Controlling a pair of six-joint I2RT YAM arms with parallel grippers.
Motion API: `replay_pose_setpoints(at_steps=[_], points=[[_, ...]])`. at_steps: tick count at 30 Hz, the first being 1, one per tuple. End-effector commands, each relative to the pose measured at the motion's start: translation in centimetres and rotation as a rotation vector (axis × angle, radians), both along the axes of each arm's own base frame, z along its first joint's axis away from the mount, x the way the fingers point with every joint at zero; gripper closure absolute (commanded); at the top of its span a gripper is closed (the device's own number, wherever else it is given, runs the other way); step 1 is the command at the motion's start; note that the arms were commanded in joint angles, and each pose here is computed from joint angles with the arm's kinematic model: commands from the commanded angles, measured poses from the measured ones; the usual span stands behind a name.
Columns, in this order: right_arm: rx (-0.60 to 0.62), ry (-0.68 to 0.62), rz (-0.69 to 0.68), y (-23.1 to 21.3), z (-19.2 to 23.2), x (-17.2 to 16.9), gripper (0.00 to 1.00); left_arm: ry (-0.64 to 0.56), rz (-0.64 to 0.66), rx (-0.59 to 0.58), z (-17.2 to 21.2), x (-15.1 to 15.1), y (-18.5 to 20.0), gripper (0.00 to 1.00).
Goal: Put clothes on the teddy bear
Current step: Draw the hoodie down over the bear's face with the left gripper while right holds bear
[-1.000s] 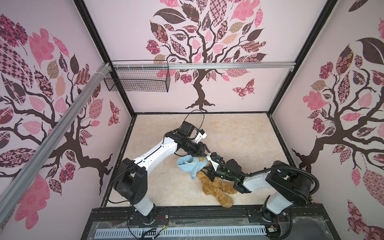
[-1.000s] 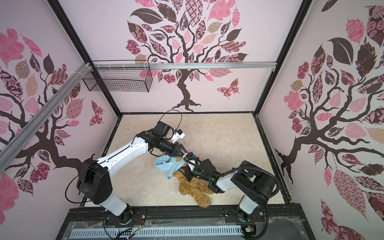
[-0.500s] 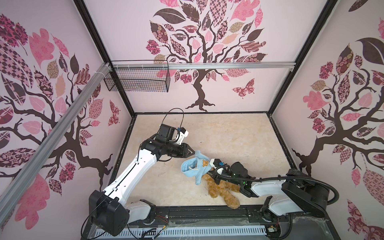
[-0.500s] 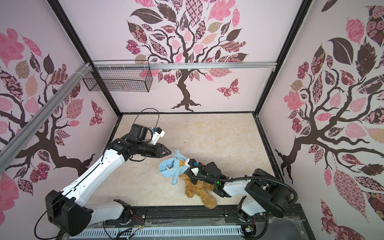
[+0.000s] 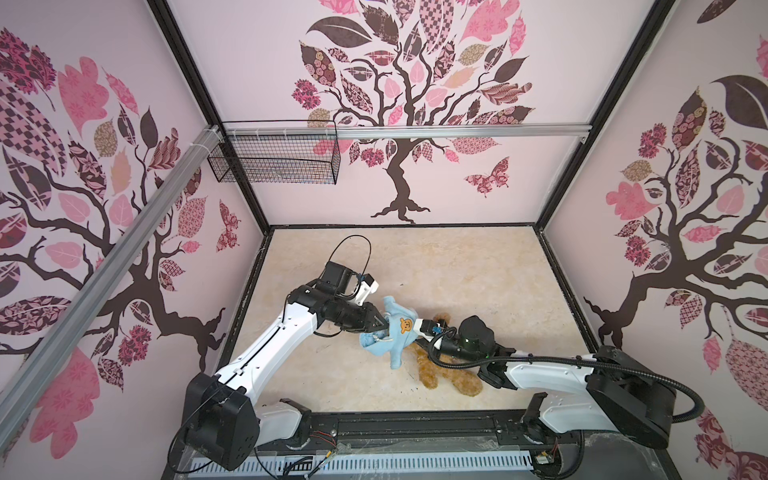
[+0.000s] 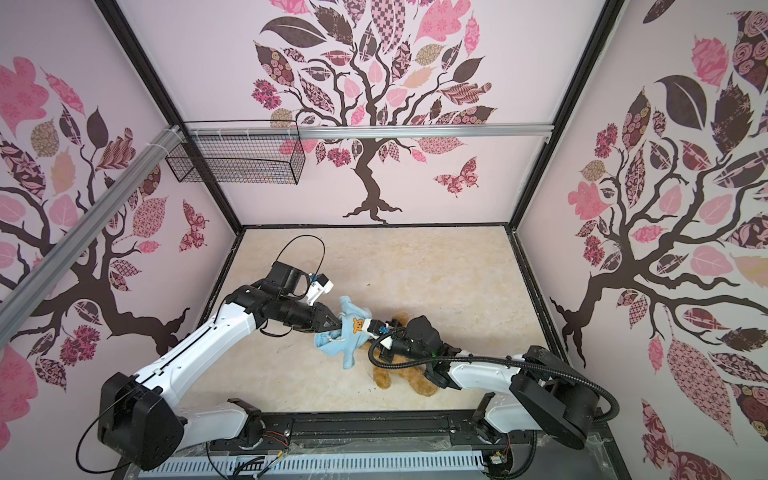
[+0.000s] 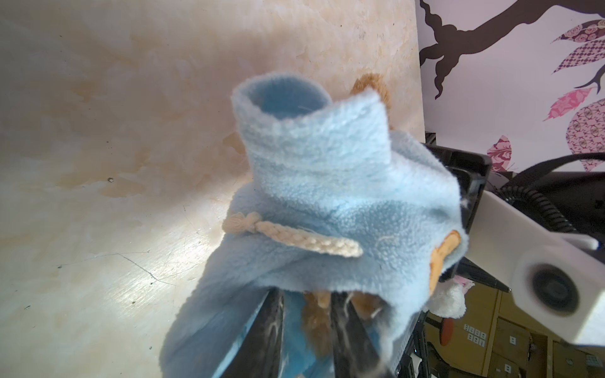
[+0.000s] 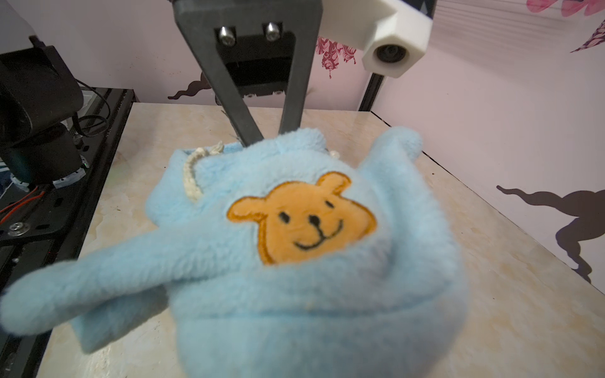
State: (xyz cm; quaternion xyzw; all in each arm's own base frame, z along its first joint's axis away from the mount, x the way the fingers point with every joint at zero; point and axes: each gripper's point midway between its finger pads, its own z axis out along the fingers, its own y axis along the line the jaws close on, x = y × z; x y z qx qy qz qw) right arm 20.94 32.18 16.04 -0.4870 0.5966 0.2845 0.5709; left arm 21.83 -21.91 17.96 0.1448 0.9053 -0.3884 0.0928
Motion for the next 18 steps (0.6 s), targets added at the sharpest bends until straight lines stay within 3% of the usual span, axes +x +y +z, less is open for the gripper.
replay_pose_setpoints(at_steps=[1, 6, 11, 18], points=[[0.059, -0.055, 0.017, 0.6, 3.0, 0.2, 0.9, -0.039, -0.029, -0.026, 0.3, -0.7, 0.0, 0.67], [0.085, -0.023, 0.006, 0.4, 3.1, 0.8, 0.9, -0.076, -0.02, -0.027, 0.5, -1.1, 0.3, 0.64], [0.106, -0.005, 0.015, 0.6, 3.5, 1.0, 0.9, -0.042, -0.017, 0.002, -1.1, -1.5, 0.1, 0.7], [0.12, 0.013, 0.054, 0.7, 3.4, 0.2, 0.9, -0.036, -0.034, -0.079, -0.5, -0.6, -2.1, 0.68]])
